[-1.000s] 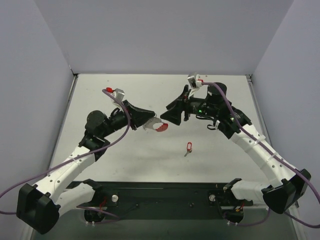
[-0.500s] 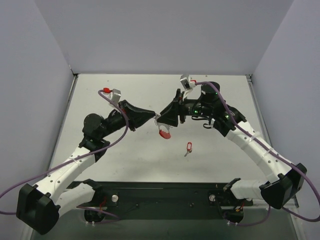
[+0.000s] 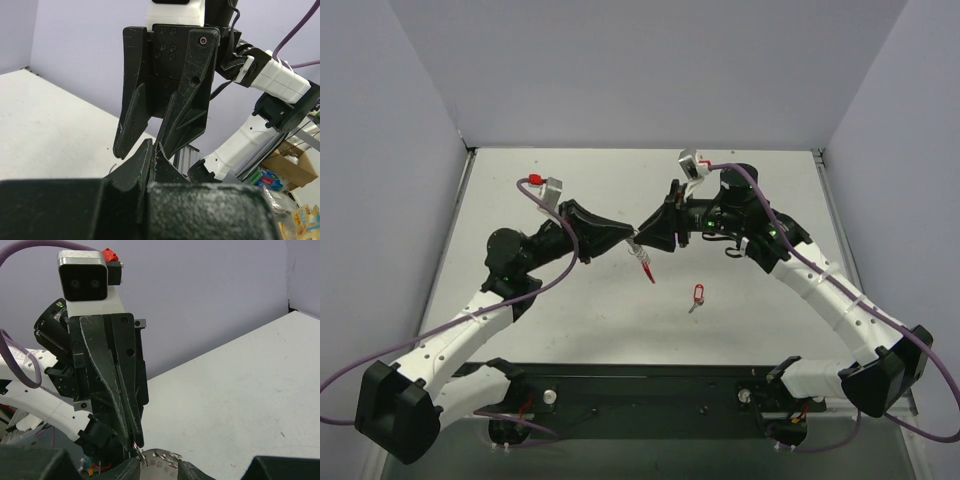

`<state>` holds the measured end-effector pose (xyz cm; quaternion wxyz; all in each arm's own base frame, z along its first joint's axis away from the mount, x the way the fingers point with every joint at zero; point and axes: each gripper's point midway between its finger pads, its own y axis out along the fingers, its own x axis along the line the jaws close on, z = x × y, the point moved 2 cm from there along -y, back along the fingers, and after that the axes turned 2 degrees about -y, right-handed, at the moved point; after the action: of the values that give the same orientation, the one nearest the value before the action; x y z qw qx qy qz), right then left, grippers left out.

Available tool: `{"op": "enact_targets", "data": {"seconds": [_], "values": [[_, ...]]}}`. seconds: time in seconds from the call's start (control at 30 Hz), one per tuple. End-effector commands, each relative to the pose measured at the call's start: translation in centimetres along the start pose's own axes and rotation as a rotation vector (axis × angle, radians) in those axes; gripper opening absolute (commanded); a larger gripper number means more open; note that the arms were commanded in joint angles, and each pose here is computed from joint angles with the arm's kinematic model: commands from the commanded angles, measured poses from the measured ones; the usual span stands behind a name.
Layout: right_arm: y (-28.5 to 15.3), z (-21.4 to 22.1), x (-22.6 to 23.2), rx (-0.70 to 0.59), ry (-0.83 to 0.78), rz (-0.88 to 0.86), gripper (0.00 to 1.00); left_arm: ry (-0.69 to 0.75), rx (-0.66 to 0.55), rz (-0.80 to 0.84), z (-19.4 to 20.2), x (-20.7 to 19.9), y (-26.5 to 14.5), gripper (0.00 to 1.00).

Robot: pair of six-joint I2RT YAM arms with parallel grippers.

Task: Put the keys on the keyring

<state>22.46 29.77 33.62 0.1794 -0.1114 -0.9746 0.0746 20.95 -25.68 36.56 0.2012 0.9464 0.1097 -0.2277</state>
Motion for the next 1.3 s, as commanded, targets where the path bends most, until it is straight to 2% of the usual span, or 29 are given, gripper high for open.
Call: {"op": "enact_targets", "data": {"seconds": [0.0,0.2,0.43,0.77,0.87,0.9,0.97,1.0,1.13,1.27], "values": [[-0.6,-2.7,2.3,-0.065,-0.08,-0.06,0.35,0.046,-0.046,0.065,-1.4,-1.6,0.3,0.0],[-0.3,-2.6,2.4,-0.062,-0.073,-0.069,0.27,0.037,-0.033,0.078,-1.2,-1.6,0.5,0.0],[-0.1,-2.7,2.1,-0.067,-0.065,-0.058,0.0,0.044,-0.03,0.087,-1.2,-1.9,0.6,0.0],[-0.3,-2.5,2.0,-0.06,-0.062,-0.041,0.0,0.053,-0.013,0.086,-0.8,-1.8,0.4,0.01],[-0.5,-2.4,1.9,-0.053,-0.067,-0.027,0.0,0.063,-0.01,0.079,-0.7,-1.7,0.4,0.22],[-0.6,-2.6,1.9,-0.057,-0.075,-0.024,0.0,0.064,-0.008,0.077,-0.6,-1.6,0.3,0.37],[-0.8,-2.1,1.9,-0.033,-0.067,-0.012,0.0,0.068,0.0,0.068,-0.5,-1.4,0.3,0.51],[-0.9,-1.9,1.7,-0.024,-0.061,0.0,0.0,0.073,0.001,0.065,-0.5,-1.4,0.3,0.63],[-1.2,-1.5,1.4,-0.006,-0.053,0.038,0.0,0.085,0.028,-0.007,-0.3,-0.5,0.1,0.78],[-1.7,-0.7,1.0,0.029,-0.042,0.081,0.0,0.153,0.057,-0.085,-0.6,0.3,-0.2,0.8]]}}
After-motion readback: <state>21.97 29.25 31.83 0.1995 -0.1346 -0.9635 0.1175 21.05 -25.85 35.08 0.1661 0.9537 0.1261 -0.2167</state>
